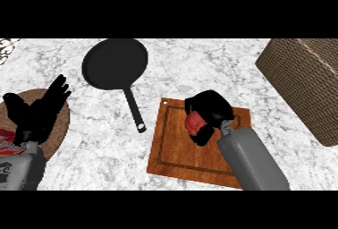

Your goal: Pick the bell pepper from the cutting board and place it in the basket

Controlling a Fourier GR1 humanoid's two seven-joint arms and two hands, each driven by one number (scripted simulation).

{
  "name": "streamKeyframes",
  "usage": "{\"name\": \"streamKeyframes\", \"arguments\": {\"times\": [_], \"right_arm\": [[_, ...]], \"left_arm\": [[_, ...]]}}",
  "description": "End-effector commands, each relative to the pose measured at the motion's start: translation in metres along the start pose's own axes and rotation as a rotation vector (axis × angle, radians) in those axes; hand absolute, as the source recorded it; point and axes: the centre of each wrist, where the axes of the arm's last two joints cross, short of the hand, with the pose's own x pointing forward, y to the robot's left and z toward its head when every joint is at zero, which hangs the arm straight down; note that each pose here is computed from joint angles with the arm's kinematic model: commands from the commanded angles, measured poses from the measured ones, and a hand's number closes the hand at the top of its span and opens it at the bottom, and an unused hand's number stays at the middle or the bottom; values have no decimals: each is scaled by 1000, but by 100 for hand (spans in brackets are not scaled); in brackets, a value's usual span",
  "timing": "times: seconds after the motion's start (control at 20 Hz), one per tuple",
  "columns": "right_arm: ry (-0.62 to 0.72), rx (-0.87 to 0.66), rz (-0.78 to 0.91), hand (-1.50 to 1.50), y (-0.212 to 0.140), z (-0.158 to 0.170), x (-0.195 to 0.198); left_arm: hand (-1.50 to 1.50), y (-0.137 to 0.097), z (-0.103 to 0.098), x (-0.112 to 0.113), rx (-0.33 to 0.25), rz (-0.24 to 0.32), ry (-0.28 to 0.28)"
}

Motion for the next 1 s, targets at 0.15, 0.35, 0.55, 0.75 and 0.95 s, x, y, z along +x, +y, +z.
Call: {"name": "streamKeyframes", "arguments": {"times": [0.15, 0.35, 0.55, 0.75, 0.95], "right_arm": [[703, -218, -368, 150, -16, 7, -62], [876, -402, -546, 150, -57, -11, -53], [822, -720, -673, 150, -105, -25, -22], [765, -973, -649, 150, -133, -40, 15], [831, -1077, -599, 150, -157, -59, 44]], "left_arm": [[0, -2, 1, 5, -13, -2, -22], [0, -22, -8, 11, -82, 0, -39], [0, -34, -14, 18, -117, -4, -42], [0, -29, -12, 11, -115, -37, -35], [0, -36, -22, 23, -104, -19, -32]]}}
